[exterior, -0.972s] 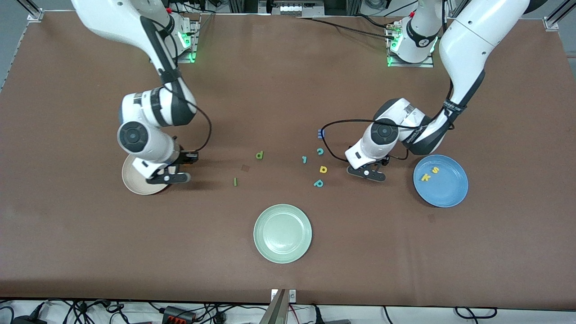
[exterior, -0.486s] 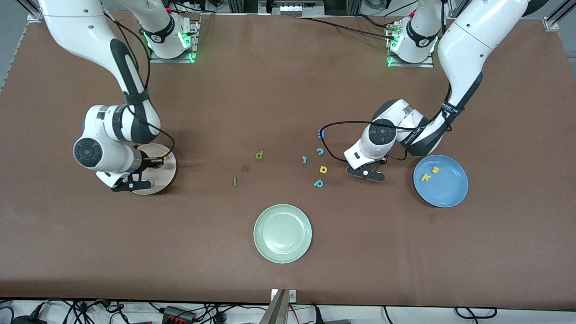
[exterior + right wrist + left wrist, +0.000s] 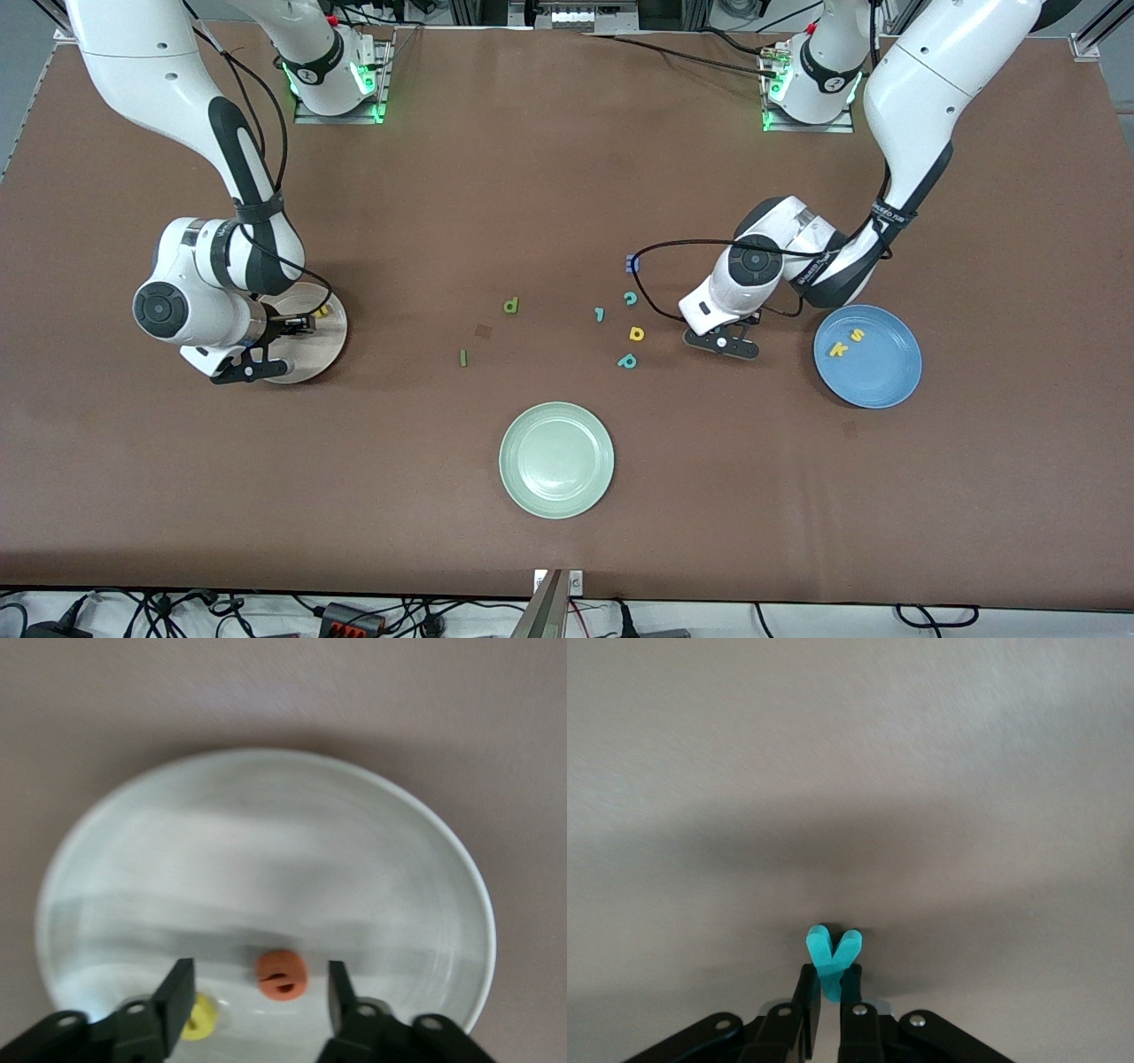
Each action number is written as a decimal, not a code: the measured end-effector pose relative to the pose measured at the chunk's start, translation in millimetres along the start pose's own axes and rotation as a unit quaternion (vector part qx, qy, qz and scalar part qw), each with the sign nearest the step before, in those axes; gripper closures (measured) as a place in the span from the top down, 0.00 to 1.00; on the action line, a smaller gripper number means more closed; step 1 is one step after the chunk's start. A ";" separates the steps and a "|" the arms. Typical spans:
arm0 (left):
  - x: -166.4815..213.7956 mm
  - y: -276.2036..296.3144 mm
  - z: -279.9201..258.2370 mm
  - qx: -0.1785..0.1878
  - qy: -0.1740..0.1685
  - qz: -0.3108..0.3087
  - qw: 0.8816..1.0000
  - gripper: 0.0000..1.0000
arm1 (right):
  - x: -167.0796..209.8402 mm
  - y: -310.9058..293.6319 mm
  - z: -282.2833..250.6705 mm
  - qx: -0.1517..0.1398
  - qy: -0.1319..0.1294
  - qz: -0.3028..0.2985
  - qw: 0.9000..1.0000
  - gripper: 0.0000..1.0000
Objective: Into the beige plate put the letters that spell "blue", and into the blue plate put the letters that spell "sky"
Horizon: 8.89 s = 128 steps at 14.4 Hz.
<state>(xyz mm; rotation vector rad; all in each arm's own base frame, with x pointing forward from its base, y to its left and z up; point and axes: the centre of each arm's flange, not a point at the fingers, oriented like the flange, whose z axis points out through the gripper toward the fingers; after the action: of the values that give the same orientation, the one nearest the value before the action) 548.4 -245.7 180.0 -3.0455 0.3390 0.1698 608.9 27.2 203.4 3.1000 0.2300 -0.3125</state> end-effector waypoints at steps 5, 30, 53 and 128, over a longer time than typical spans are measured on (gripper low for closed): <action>27.7 -42.5 -66.0 0.059 -0.040 -0.006 0.997 0.13 | 19.8 -122.9 -65.2 0.001 0.038 0.045 0.998 1.00; 56.6 -264.4 -244.3 0.027 -0.026 0.039 0.999 1.00 | -16.0 -388.1 33.0 0.021 0.039 0.145 0.988 0.69; -47.9 -257.5 -374.4 -0.051 0.060 -0.108 0.991 1.00 | 37.5 -148.7 -64.4 -0.051 -0.007 0.053 0.997 0.27; -78.4 -229.7 -358.3 -0.045 0.052 -0.077 0.995 1.00 | 66.5 -314.3 7.4 -0.022 0.073 0.025 0.997 0.28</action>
<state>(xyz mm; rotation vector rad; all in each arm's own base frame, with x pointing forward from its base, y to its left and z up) 560.1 -35.5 558.1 -3.1599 0.1045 0.0176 625.5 347.4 182.0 3.0805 0.1586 -0.0787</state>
